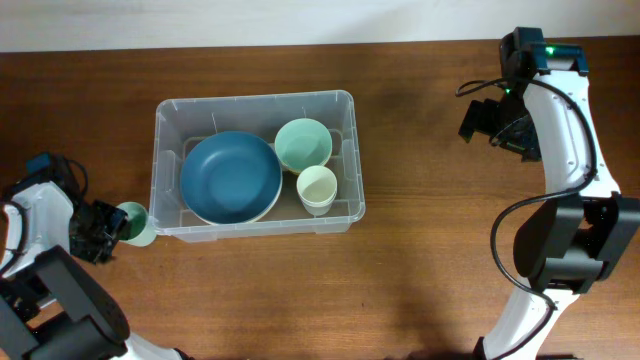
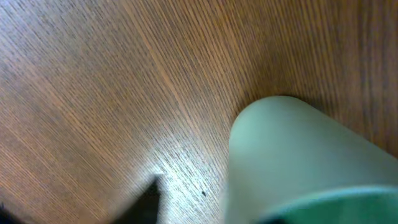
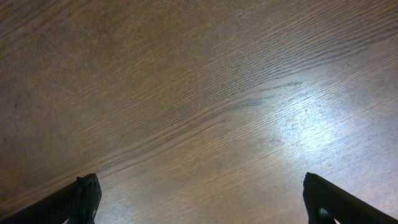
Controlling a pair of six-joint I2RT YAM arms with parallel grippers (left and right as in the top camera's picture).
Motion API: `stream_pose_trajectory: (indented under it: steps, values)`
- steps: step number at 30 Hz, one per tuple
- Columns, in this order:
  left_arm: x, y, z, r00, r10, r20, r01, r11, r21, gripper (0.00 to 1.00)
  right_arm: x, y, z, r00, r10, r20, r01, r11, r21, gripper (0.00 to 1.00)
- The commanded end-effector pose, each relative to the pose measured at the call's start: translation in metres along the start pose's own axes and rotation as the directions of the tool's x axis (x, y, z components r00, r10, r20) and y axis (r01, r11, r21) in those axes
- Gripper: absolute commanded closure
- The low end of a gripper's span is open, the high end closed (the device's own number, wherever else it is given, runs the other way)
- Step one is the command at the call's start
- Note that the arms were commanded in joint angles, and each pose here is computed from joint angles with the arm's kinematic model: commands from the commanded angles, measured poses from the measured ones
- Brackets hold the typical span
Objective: Pack container
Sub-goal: 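Move the left gripper left and grip the mint green cup, then lift the mint green cup and carry it over the bin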
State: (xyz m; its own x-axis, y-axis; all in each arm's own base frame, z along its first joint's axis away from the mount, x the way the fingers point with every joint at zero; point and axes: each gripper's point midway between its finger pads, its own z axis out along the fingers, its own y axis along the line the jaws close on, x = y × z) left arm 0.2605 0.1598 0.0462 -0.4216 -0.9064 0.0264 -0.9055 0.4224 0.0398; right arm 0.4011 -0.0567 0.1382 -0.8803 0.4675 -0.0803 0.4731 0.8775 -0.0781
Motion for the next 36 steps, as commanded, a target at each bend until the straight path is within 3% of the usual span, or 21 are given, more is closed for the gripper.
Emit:
stream_pose_trajectory:
  steps: [1,8,13,14,16,18,20,23,27,33,36]
  values:
    - [0.003,-0.002,0.005,1.0,0.011,-0.021,-0.011,1.0,0.004,0.99,-0.001,-0.001,-0.002,1.0,0.008,0.008,-0.008,1.0,-0.001,0.01]
    - [-0.016,-0.009,-0.018,1.0,-0.006,0.024,0.005,0.999,0.039,0.99,-0.001,-0.001,-0.002,1.0,0.008,0.008,-0.008,1.0,-0.001,0.01]
    - [-0.059,-0.022,-0.096,0.987,-0.051,0.152,0.03,0.99,0.138,0.99,-0.001,-0.001,-0.002,1.0,0.008,0.008,-0.008,1.0,-0.001,0.01]
    - [-0.064,-0.027,-0.114,0.983,-0.04,0.178,0.009,0.985,0.17,0.99,-0.001,-0.001,-0.002,1.0,0.008,0.008,-0.008,1.0,-0.001,0.01]
    - [-0.066,-0.055,-0.16,0.962,0.087,0.259,-0.16,0.948,0.274,0.99,-0.001,-0.001,-0.002,1.0,0.008,0.008,-0.008,1.0,-0.001,0.01]
    - [-0.05,-0.093,-0.212,0.891,0.263,0.369,-0.403,0.833,0.379,0.99,-0.001,-0.001,-0.002,1.0,0.008,0.008,-0.008,1.0,-0.001,0.01]
    - [-0.016,-0.126,-0.258,0.777,0.406,0.481,-0.613,0.66,0.434,0.99,-0.001,-0.001,-0.002,1.0,0.008,0.008,-0.008,1.0,-0.001,0.01]
    - [0.044,-0.164,-0.301,0.607,0.518,0.602,-0.792,0.458,0.404,0.99,-0.001,-0.001,-0.002,1.0,0.008,0.008,-0.008,1.0,-0.001,0.01]
    - [0.129,-0.207,-0.306,0.34,0.662,0.668,-0.939,0.201,0.279,0.99,-0.001,-0.001,-0.002,1.0,0.008,0.008,-0.008,1.0,-0.001,0.01]
    - [0.218,-0.236,-0.257,0.1,0.824,0.558,-0.994,0.054,0.099,0.99,-0.001,-0.001,-0.002,1.0,0.008,0.008,-0.008,1.0,-0.001,0.01]
    - [0.248,-0.24,-0.233,0.032,0.872,0.488,-0.997,-0.007,0.078,0.99,-0.001,-0.001,-0.002,1.0,0.008,0.008,-0.008,1.0,-0.001,0.01]
